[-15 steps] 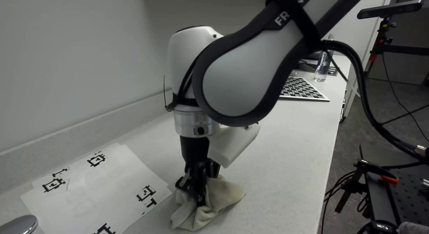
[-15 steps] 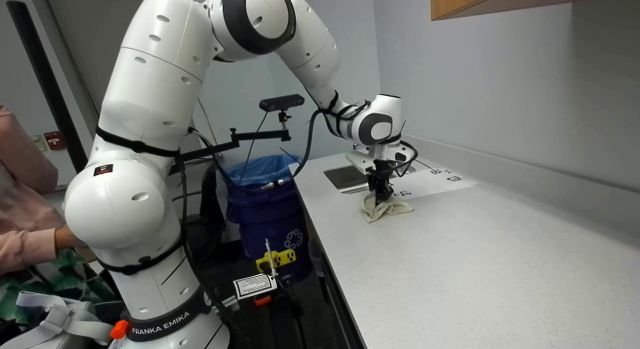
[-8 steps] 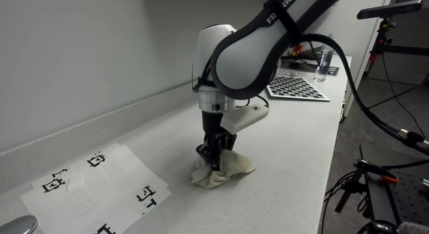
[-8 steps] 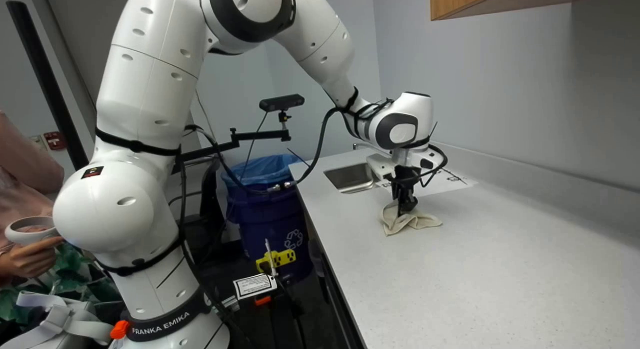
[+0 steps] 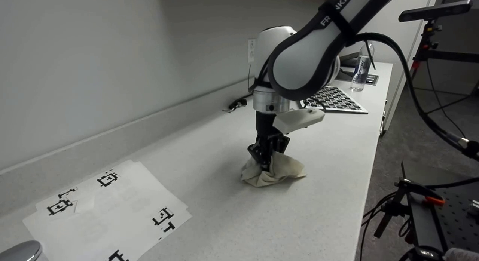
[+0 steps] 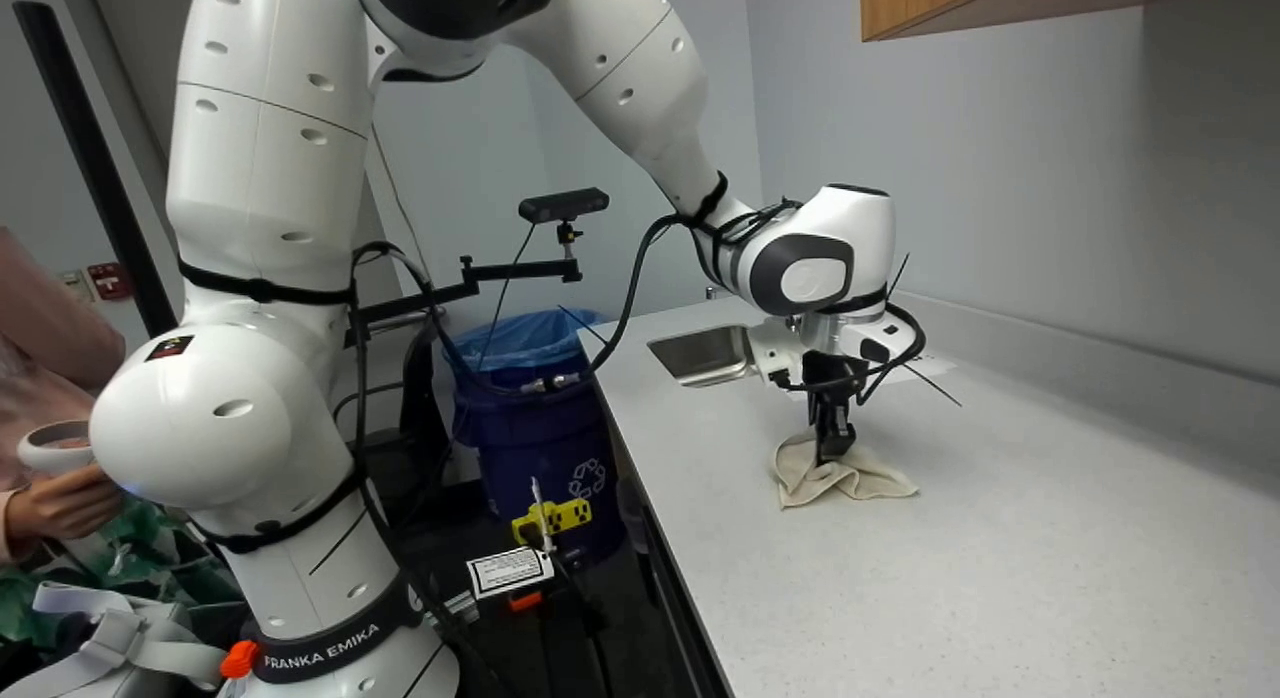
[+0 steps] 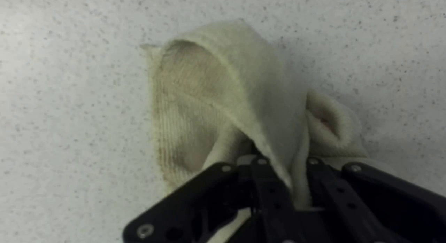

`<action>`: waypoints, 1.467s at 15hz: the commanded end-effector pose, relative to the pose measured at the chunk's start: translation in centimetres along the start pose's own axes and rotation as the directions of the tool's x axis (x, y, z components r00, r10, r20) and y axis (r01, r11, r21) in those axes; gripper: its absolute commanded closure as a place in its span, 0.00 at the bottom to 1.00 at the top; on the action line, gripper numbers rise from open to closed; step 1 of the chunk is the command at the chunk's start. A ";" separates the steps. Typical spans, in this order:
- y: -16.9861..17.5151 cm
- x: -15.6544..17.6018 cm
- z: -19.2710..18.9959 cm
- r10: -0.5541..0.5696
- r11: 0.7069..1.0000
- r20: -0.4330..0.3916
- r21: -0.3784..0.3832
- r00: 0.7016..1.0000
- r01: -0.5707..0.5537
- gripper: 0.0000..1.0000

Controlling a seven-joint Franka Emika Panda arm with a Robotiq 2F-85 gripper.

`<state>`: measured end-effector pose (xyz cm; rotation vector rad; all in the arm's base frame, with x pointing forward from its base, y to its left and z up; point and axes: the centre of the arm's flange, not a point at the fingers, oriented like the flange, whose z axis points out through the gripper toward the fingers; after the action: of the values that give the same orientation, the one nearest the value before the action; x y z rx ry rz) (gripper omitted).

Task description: Use the towel to wipe the counter

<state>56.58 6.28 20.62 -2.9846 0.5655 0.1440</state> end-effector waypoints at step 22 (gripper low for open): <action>-17.5 -4.0 2.8 -0.346 0.937 0.051 -0.037 0.937 0.348 0.96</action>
<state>57.88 28.30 20.67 -3.0383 -0.0559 0.1860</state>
